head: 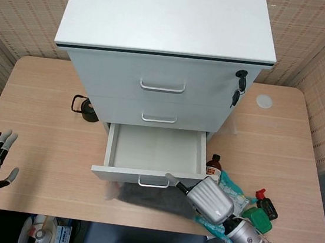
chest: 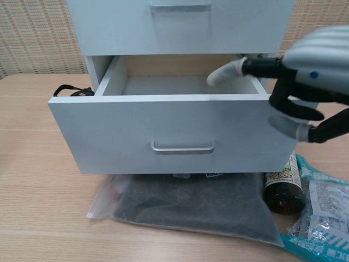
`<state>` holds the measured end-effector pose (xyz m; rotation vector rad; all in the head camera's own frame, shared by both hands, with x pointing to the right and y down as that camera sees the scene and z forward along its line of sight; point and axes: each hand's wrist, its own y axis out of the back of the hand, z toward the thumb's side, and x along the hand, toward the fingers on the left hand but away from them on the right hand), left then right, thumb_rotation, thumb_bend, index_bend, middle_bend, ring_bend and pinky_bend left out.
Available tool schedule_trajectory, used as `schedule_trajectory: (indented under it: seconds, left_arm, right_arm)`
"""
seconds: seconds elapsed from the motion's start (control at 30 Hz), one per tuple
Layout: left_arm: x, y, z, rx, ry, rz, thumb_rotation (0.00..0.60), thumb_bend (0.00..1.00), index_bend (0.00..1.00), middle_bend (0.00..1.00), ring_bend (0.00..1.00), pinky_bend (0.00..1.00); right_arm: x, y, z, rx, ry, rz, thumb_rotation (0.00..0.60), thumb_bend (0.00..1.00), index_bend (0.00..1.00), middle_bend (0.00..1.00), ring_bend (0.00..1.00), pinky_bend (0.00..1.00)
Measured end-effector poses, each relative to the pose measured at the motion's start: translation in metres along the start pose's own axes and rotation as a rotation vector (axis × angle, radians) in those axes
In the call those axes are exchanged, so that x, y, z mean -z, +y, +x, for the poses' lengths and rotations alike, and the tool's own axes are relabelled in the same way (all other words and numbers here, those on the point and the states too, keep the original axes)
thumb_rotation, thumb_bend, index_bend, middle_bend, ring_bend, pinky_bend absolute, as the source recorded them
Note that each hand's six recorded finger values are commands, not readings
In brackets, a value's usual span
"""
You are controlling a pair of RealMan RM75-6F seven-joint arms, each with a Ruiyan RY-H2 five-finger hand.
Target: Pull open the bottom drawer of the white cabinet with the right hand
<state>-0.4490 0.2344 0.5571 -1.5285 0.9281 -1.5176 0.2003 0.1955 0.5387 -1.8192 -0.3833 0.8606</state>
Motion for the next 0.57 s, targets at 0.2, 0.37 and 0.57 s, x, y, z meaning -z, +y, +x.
schedule_trajectory:
  seconds: [0.2, 0.37, 0.57]
  left_arm:
    - [0.002, -0.001, 0.004, -0.006, 0.013, -0.014, 0.6, 0.32, 0.0, 0.0, 0.0, 0.11]
    - [0.002, -0.004, 0.006, -0.005, 0.019, -0.019, 0.6, 0.32, 0.0, 0.0, 0.0, 0.11]
    - [0.0, -0.006, 0.006, -0.021, 0.021, -0.04, 0.6, 0.32, 0.0, 0.0, 0.0, 0.11]
  right_arm:
    - [0.058, 0.019, 0.047, 0.098, -0.237, 0.014, 0.6, 0.3, 0.1, 0.54, 0.56, 0.73]
    - [0.106, 0.013, 0.085, 0.084, -0.432, 0.019, 0.6, 0.22, 0.08, 0.27, 0.27, 0.44]
    - [0.15, -0.013, 0.128, 0.01, -0.604, 0.029, 0.6, 0.17, 0.0, 0.12, 0.12, 0.25]
